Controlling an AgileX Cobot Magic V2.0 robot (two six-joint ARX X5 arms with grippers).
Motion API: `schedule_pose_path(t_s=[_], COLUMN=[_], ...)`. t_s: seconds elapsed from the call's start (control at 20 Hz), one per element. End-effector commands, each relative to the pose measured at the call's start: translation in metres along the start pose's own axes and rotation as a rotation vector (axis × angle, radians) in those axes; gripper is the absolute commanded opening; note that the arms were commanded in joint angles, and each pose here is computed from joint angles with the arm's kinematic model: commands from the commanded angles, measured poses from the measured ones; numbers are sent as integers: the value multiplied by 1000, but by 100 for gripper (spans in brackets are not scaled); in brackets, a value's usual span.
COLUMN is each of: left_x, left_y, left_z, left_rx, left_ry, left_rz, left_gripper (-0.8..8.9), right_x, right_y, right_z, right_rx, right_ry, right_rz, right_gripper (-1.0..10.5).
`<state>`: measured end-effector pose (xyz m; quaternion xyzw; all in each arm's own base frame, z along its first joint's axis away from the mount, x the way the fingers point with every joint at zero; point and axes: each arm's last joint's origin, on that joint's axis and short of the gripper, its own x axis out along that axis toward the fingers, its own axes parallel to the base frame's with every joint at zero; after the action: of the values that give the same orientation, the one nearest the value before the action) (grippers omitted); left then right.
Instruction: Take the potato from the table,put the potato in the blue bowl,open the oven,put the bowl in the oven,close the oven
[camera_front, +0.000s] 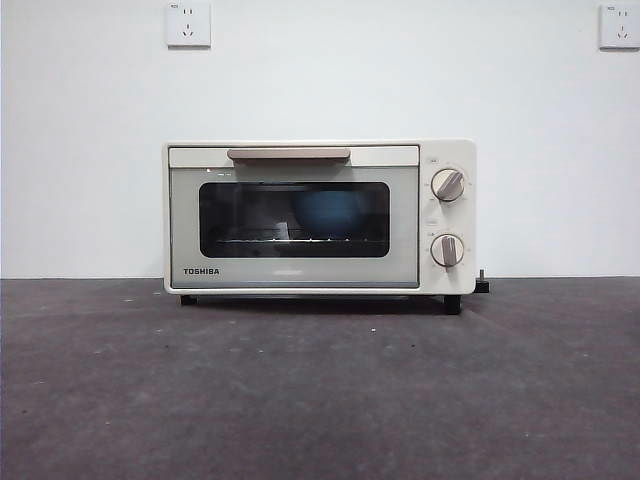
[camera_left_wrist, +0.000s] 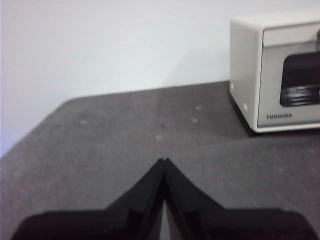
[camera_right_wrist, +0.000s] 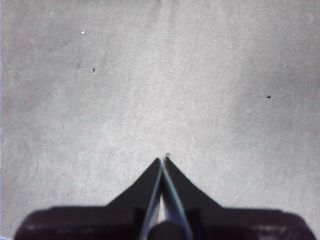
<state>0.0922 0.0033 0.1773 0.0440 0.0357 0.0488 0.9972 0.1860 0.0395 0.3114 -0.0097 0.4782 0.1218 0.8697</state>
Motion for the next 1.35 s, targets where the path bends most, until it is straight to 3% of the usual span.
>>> schedule_pose_path(t_s=[0.05, 0.2, 0.35, 0.7, 1.15, 1.35], left_x=[2, 6, 6, 6, 6, 6], left_y=[-2, -5, -5, -6, -6, -6], left_z=[-6, -21, -28, -27, -28, -28], left_rx=[-51, -77, -77, -109, -109, -109], left_ry=[3, 24, 100, 93, 104, 105], left_rz=[-39, -113, -100, -120, -121, -121], left_gripper=[-4, -4, -4, -4, -4, -4], right_x=[3, 2, 2, 0, -1, -18], right_y=[-1, -1, 0, 0, 0, -1], right_z=[1, 5, 11, 23, 26, 16], right_rx=[-6, -11, -17, -29, -33, -27], right_ry=[-15, -61, -119, -248, -278, -345], right_rz=[-4, -4, -2, 1, 2, -43], right_gripper=[1, 1, 1, 1, 1, 1])
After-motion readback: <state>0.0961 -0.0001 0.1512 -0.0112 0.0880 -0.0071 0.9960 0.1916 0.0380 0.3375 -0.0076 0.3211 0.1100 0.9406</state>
